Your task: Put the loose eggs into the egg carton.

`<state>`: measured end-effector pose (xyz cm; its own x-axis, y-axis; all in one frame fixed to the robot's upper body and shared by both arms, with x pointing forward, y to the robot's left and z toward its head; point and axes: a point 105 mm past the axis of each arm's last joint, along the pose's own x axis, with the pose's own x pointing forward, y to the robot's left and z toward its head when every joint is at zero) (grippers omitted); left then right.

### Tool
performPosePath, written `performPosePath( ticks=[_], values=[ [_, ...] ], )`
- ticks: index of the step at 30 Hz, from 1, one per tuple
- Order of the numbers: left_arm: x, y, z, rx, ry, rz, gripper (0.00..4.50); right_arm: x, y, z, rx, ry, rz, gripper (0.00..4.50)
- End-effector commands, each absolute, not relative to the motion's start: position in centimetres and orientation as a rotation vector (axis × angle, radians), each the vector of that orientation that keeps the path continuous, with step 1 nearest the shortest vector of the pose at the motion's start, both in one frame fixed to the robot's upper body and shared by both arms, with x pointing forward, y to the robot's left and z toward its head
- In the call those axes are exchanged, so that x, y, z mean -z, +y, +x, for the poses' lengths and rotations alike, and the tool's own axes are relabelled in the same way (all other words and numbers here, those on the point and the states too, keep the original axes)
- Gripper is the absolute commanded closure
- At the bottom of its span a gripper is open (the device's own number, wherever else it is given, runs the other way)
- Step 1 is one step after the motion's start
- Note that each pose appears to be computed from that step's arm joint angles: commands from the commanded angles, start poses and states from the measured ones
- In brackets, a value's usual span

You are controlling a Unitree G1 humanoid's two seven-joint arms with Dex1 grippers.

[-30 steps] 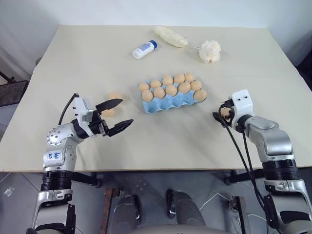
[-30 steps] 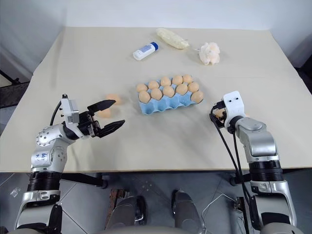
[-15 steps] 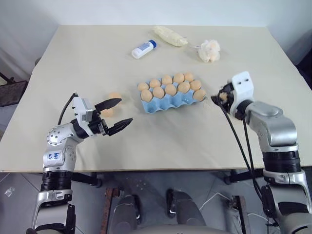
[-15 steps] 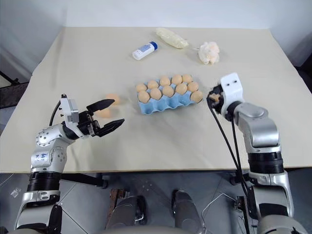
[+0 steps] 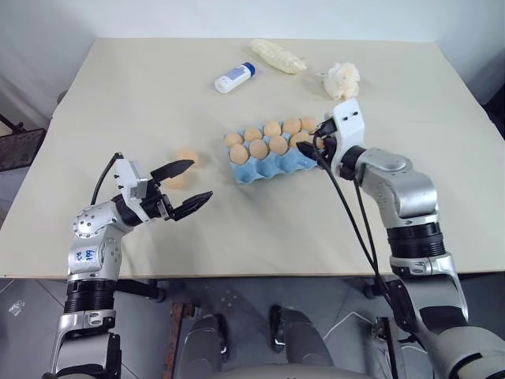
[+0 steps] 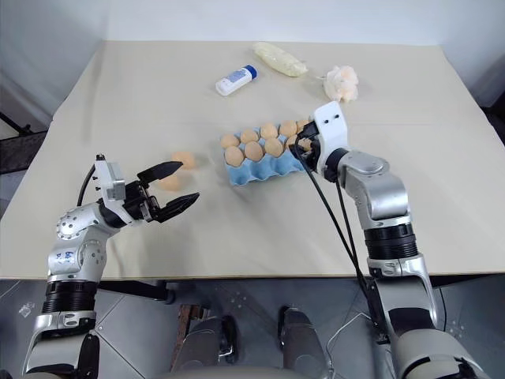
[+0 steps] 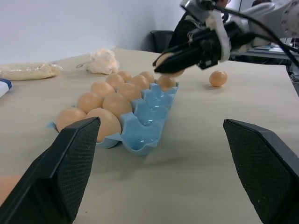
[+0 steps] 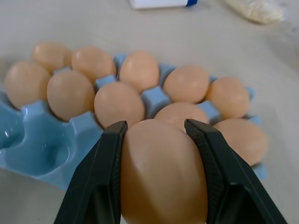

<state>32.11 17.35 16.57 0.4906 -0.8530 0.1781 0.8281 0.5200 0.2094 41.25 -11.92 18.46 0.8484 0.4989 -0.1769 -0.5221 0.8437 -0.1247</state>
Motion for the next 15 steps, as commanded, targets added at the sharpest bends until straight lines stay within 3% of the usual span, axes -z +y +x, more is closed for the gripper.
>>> performPosePath(
  ticks=[1, 3, 12, 15],
  values=[
    [-17.8, 17.7, 31.5, 1.007, -0.332, 0.123, 0.0, -19.8, -11.2, 41.4, -0.57, 0.08, -0.178, 2.88],
    [-17.8, 17.8, 31.4, 1.004, -0.331, 0.124, 0.0, -19.3, -10.7, 41.4, -0.59, 0.088, -0.177, 2.88],
    [-17.9, 17.7, 31.4, 1.001, -0.338, 0.125, 0.0, -19.0, -10.3, 42.3, -0.573, 0.059, -0.171, 0.03],
    [-18.0, 17.7, 31.4, 1.002, -0.341, 0.126, 0.0, -19.5, -10.4, 42.5, -0.566, 0.041, -0.167, 0.03]
  ],
)
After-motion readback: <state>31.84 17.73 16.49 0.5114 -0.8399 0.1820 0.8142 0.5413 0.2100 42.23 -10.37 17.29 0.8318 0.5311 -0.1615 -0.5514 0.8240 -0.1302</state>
